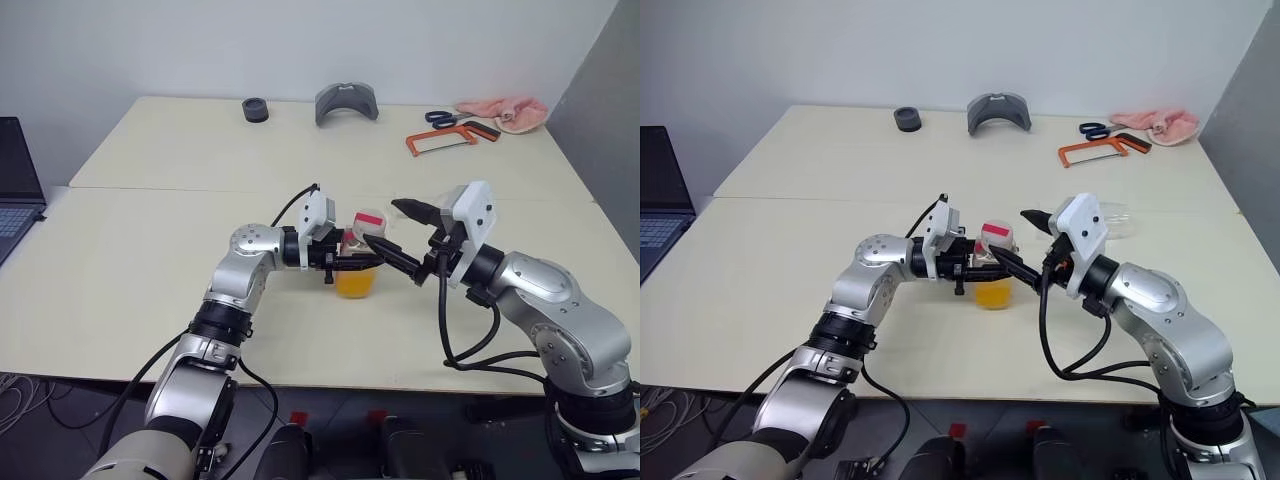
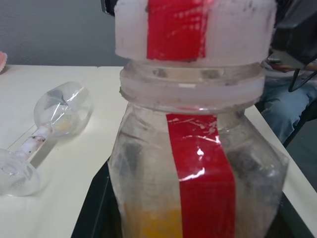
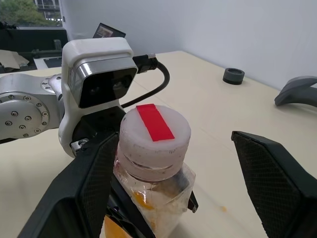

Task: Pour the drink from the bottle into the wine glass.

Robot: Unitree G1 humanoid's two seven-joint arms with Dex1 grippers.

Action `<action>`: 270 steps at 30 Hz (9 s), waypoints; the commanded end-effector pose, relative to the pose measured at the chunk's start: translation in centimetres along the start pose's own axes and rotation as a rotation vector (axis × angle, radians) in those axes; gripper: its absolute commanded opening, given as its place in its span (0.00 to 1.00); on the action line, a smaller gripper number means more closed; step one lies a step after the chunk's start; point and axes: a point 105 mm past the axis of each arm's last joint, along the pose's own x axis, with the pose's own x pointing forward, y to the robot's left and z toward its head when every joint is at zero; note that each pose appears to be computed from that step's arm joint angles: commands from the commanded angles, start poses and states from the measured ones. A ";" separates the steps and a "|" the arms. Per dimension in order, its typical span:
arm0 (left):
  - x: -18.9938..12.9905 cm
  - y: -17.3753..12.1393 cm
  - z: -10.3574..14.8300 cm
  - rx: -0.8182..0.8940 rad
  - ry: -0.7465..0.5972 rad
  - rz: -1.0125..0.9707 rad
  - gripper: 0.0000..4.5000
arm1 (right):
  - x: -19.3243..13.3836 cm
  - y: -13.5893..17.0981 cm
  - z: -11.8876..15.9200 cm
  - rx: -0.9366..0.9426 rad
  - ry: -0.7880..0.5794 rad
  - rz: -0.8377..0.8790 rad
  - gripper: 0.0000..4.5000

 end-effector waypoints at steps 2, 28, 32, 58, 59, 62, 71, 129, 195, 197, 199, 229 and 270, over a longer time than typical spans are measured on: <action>0.0 0.3 1.8 0.072 -0.032 -0.013 0.37 | -0.8 -0.7 1.0 -0.029 -0.030 -0.031 0.86; 0.0 0.5 1.9 0.080 -0.046 0.015 0.37 | -1.5 2.6 1.6 0.071 -0.045 0.192 0.86; 0.1 0.4 2.0 0.080 -0.050 0.016 0.37 | -1.7 2.5 1.5 0.070 -0.042 0.192 0.86; 0.2 0.3 2.0 0.082 -0.055 0.012 0.37 | -1.6 2.1 2.1 0.053 -0.053 0.195 1.00; 0.2 0.3 2.0 0.081 -0.055 0.012 0.37 | -1.5 2.3 2.1 0.048 -0.053 0.203 1.00; 0.3 0.2 1.9 0.079 -0.056 0.011 0.37 | -0.9 2.6 2.1 0.040 -0.060 0.203 1.00; 0.4 0.1 1.8 0.084 -0.051 0.004 0.37 | 0.7 0.5 1.9 -0.007 -0.087 0.058 1.00; 0.1 0.3 1.7 0.087 -0.043 0.015 0.37 | -0.4 0.4 1.4 0.098 -0.064 0.089 1.00; -1.7 2.0 2.4 0.062 -0.091 0.163 0.36 | -10.2 -6.9 -8.7 0.091 0.209 -0.449 0.39; -2.0 2.2 2.6 0.066 -0.095 0.182 0.36 | -11.6 -5.7 -12.3 0.144 0.325 -0.441 0.55; -2.4 2.6 2.9 0.071 -0.099 0.209 0.36 | -12.2 -4.7 -13.7 0.198 0.352 -0.431 0.68; -17.7 12.4 0.7 0.047 -0.050 1.241 0.36 | 7.5 0.6 -3.0 0.023 0.056 0.091 1.00; -19.0 5.2 -7.7 -0.058 0.103 1.335 0.99 | 2.6 4.6 -7.4 0.160 0.203 0.163 1.00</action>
